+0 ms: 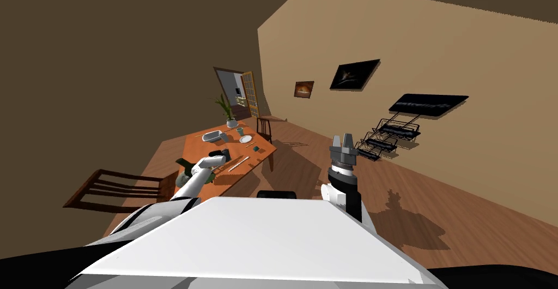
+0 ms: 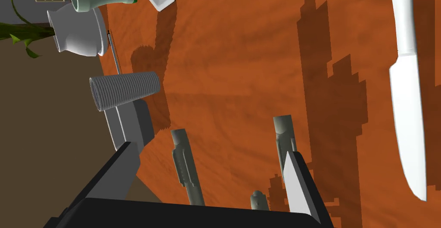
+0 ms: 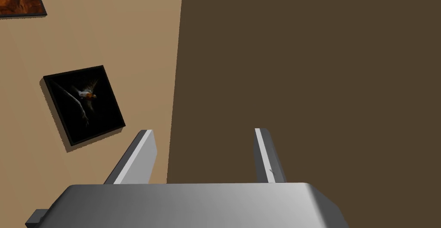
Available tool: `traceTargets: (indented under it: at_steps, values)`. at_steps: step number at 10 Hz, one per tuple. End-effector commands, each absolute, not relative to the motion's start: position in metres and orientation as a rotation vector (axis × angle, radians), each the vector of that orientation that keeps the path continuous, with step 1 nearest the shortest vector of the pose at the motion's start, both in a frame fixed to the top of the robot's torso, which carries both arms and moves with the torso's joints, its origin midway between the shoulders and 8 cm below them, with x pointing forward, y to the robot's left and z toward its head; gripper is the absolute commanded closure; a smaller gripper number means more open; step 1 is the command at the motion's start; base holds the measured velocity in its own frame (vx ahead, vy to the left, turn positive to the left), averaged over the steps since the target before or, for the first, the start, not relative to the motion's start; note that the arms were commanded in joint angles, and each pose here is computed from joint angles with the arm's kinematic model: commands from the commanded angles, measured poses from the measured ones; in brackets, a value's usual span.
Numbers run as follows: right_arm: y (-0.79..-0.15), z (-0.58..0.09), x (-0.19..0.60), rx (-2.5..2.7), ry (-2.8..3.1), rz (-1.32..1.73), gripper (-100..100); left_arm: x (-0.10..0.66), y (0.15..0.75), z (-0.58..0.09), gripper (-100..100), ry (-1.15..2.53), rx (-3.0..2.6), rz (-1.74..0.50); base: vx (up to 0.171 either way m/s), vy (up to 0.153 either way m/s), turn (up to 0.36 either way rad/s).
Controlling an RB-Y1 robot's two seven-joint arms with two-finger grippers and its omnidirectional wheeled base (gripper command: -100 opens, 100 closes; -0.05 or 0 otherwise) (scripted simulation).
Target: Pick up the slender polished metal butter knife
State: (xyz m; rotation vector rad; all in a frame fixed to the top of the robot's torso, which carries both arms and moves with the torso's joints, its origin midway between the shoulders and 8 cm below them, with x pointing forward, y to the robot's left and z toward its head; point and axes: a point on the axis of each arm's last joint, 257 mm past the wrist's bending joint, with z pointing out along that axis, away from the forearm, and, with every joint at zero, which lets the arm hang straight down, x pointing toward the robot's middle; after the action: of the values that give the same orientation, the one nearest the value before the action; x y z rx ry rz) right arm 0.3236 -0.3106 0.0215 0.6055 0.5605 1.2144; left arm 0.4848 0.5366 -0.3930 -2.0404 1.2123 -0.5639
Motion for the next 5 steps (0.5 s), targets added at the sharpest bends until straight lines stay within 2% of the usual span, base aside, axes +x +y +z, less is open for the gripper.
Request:
traceTargets:
  at_steps: [1, 5]
  values:
    - [-0.311, 0.022, 0.324, 0.606, 0.561, 1.214, 0, 0.469, 0.542, -0.412, -100, 1.205, -2.109, -0.512, 0.048, -0.016, -0.045]
    - [-0.311, 0.022, 0.324, 0.606, 0.561, 1.214, 0, 0.433, 0.553, -0.446, -100, 1.165, -2.286, -0.401, 0.054, -0.015, -0.064]
